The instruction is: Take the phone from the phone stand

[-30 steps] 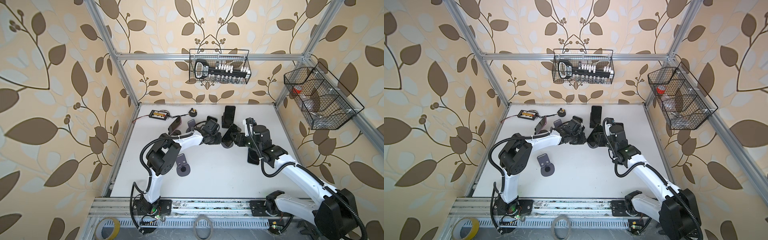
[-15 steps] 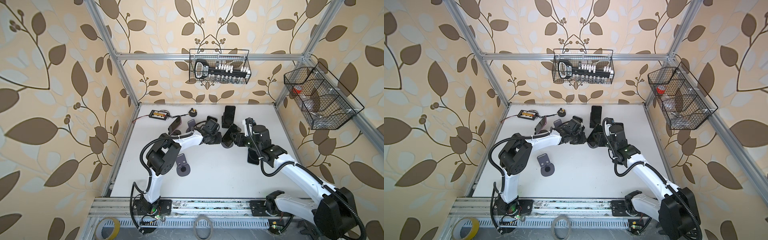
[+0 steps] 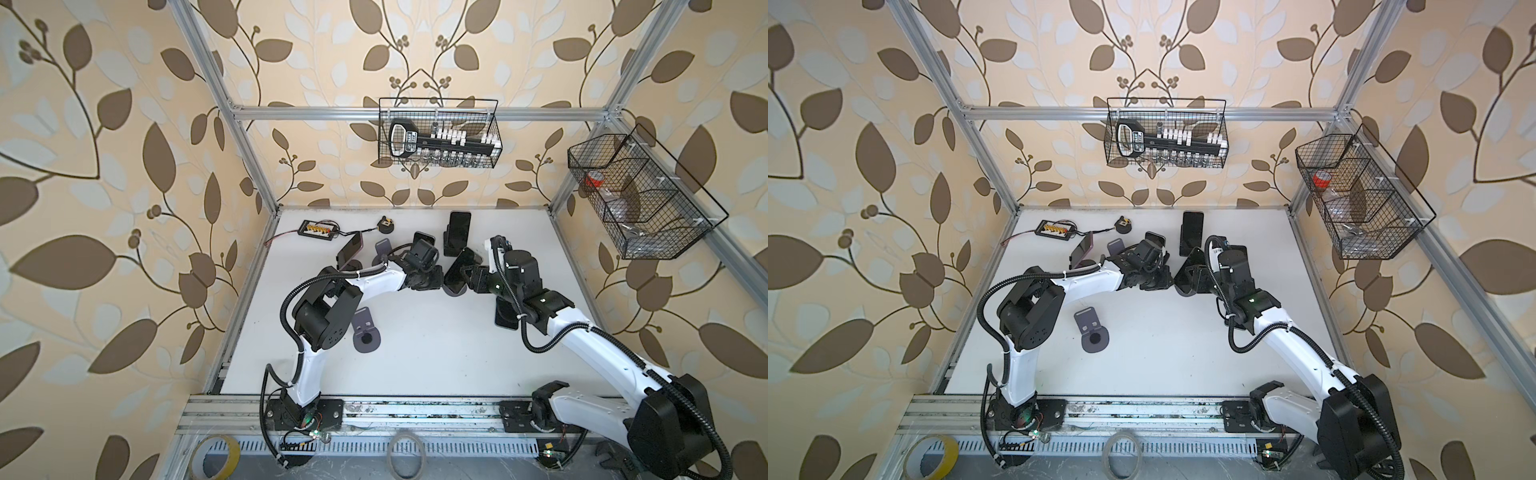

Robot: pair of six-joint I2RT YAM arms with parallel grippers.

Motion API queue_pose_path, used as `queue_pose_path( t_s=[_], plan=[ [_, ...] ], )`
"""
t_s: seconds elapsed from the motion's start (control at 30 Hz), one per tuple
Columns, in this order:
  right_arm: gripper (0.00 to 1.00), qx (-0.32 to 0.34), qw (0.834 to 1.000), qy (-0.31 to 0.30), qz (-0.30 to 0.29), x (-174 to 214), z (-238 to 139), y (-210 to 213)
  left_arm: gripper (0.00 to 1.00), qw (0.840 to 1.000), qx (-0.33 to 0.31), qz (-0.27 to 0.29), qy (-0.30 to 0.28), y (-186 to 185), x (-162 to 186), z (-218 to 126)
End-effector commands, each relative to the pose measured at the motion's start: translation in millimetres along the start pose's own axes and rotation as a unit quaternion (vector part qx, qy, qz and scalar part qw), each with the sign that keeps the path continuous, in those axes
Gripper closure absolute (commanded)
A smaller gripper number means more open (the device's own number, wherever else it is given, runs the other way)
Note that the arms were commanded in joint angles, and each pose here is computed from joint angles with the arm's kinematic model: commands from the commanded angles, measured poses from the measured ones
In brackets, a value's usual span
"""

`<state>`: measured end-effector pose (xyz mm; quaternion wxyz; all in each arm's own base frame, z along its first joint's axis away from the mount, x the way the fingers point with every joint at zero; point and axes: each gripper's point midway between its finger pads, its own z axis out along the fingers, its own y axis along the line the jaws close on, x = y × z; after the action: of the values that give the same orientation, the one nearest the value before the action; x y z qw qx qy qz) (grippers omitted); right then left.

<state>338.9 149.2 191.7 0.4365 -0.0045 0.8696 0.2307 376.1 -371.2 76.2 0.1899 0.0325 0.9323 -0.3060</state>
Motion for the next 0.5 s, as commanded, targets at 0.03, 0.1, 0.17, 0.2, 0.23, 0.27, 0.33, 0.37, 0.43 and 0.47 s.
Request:
queue_pose_path(
  t_s=[0.03, 0.1, 0.17, 0.2, 0.23, 0.27, 0.33, 0.37, 0.43, 0.47],
  plan=[
    [0.46, -0.003, 1.0, 0.003, -0.001, 2.0, 2.0, -0.5, 0.8, 1.0, 0.005, -0.011, -0.001, 4.7, -1.9, 0.4],
    [0.46, -0.004, 1.0, 0.005, 0.0, 2.9, 2.4, -0.3, 0.81, 1.0, 0.006, -0.011, -0.001, 4.0, -1.2, -0.4],
    [0.46, -0.004, 1.0, 0.005, 0.002, 2.9, 2.1, -0.1, 0.81, 1.0, 0.009, -0.012, -0.001, 2.5, -0.7, -1.4],
    [0.46, -0.004, 1.0, 0.004, 0.003, 2.7, 1.9, -0.1, 0.81, 1.0, 0.01, -0.013, 0.0, 2.5, 0.0, -1.5],
    [0.46, -0.003, 1.0, 0.004, 0.003, 2.6, 1.9, -0.6, 0.81, 1.0, 0.014, -0.013, 0.0, 0.6, -0.1, -2.2],
    [0.46, -0.003, 1.0, 0.005, 0.003, 2.9, 2.1, -0.7, 0.81, 1.0, 0.014, -0.014, 0.0, 1.4, 0.7, -2.2],
    [0.46, -0.004, 1.0, 0.005, 0.004, 3.1, 2.3, -0.1, 0.81, 1.0, 0.015, -0.016, 0.0, 1.3, 1.1, -2.8],
    [0.46, -0.004, 1.0, 0.004, 0.005, 2.6, 2.4, -0.1, 0.81, 1.0, 0.016, -0.016, 0.0, 1.4, 1.5, -3.0],
    [0.45, -0.005, 1.0, 0.006, 0.007, 3.4, 2.8, 0.1, 0.81, 1.0, 0.017, -0.017, 0.002, 1.8, 2.8, -2.7],
    [0.46, -0.006, 1.0, 0.006, 0.007, 3.5, 3.0, 0.3, 0.81, 1.0, 0.018, -0.018, 0.002, 1.4, 3.0, -2.4]
  ],
)
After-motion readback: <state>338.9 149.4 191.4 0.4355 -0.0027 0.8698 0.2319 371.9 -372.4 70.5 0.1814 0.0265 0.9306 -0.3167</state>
